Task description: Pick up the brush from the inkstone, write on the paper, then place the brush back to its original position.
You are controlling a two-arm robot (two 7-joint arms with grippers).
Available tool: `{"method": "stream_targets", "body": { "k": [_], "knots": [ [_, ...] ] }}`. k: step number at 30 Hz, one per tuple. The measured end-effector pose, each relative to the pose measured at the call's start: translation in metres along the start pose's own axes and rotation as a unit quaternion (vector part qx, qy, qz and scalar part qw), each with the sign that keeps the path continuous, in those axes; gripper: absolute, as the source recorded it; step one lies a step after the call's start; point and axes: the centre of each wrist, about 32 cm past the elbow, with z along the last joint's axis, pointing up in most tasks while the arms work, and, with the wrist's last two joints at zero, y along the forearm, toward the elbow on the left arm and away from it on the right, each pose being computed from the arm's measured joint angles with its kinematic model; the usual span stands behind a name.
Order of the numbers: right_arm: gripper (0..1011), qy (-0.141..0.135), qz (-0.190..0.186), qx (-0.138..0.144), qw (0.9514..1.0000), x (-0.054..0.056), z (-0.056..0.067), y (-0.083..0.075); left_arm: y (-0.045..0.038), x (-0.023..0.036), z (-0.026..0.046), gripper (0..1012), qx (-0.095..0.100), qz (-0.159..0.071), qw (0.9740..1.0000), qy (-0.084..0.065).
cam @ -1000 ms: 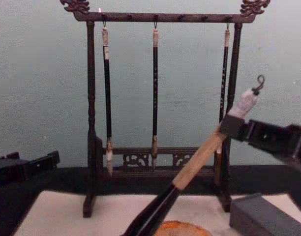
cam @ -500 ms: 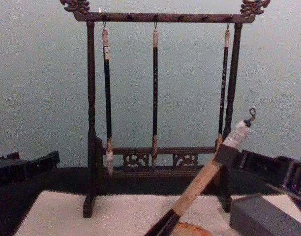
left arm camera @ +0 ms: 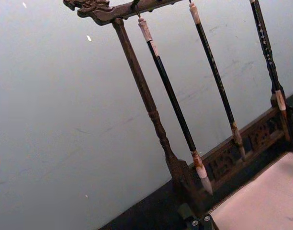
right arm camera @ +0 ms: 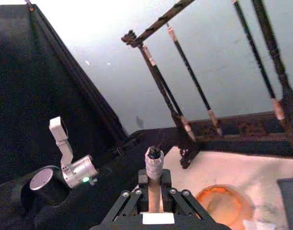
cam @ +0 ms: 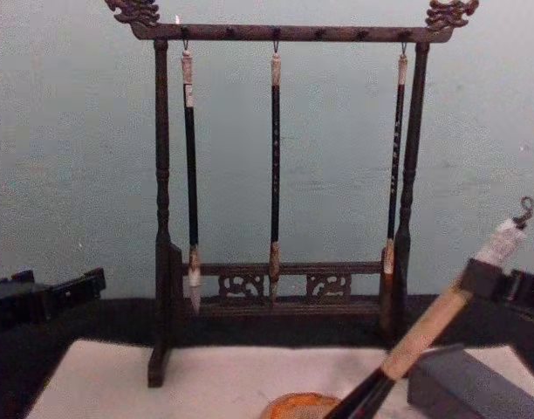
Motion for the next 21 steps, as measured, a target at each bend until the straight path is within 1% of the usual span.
{"method": "stream_targets", "body": {
  "k": [4,11,16,21],
  "knots": [
    [156,-0.003,-0.007,0.008,0.9999,0.001,0.004,-0.009,0.0000,0.0000,0.0000,1002,0.000,0.000,1.0000,0.000],
    [156,-0.009,-0.012,0.021,0.9997,-0.001,0.011,-0.019,0.0000,0.0000,0.0000,1002,0.000,0.000,1.0000,0.000],
    [156,-0.015,-0.003,0.033,0.9994,-0.006,0.018,-0.020,0.0000,0.0000,0.0000,1002,0.000,0.000,1.0000,0.000],
    [156,-0.021,0.021,0.044,0.9986,-0.014,0.024,-0.014,0.0000,0.0000,0.0000,1000,0.000,0.000,1.0000,0.000]
  ]
}}
